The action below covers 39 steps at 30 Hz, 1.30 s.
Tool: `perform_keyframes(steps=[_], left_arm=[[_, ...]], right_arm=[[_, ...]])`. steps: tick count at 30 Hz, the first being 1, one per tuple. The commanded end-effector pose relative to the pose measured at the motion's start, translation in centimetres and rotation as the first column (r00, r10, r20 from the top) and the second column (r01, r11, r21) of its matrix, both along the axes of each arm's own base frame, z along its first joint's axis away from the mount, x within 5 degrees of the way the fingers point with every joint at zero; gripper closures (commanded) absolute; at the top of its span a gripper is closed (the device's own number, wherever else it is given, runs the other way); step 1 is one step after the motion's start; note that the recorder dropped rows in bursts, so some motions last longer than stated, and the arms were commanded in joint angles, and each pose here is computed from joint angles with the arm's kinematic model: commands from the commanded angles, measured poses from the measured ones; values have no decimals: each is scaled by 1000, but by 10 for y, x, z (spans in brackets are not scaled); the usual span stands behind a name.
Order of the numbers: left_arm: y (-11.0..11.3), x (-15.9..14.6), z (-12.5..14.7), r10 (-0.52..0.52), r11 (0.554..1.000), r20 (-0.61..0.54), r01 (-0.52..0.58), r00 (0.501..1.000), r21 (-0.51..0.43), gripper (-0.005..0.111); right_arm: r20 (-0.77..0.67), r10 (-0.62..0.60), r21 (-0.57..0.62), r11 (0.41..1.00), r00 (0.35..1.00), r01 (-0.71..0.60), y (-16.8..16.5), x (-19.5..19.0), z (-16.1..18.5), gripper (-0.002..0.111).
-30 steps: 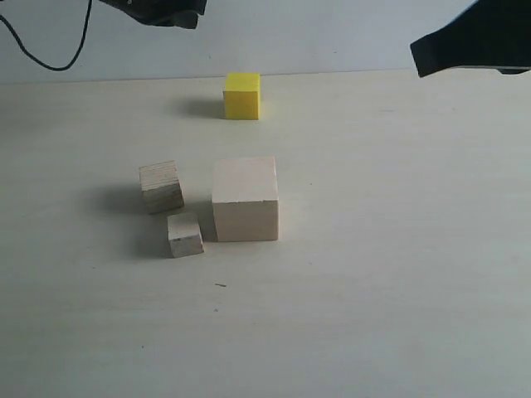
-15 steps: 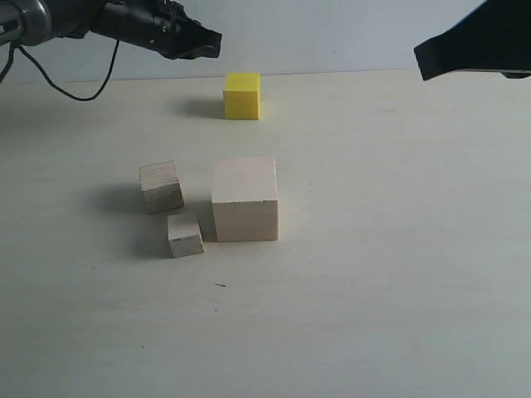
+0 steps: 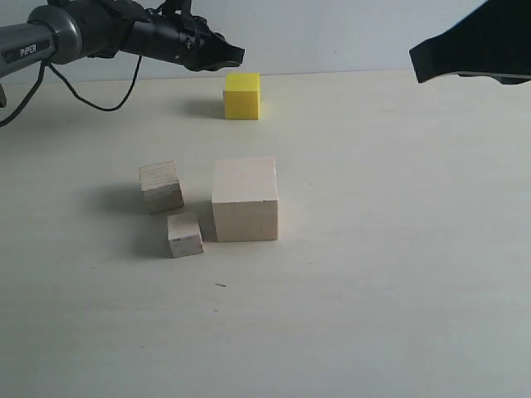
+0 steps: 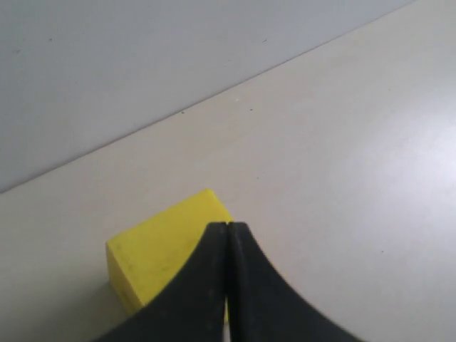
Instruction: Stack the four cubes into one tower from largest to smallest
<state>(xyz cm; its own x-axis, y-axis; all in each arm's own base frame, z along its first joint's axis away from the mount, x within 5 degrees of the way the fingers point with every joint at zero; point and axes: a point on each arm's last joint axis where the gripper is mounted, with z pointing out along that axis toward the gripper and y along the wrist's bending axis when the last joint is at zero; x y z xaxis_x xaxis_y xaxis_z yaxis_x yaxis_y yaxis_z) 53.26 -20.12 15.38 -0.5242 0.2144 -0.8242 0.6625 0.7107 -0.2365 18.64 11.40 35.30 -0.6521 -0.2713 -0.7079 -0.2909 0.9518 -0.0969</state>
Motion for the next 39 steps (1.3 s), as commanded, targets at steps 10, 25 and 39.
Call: perform_keyframes(steps=[10,25,39], left_arm=[[0,3,-18,15,1000,-7,-15,1000,25,107],[0,-5,-40,-69,992,-83,77,994,104,107],[22,-9,-51,-57,974,-227,105,972,203,107]], right_arm=[[-9,-1,3,1000,1000,1,0,0,-2,108],[-13,3,20,1000,1000,-3,2,0,-2,108],[31,27,50,998,999,-28,4,1,2,108]])
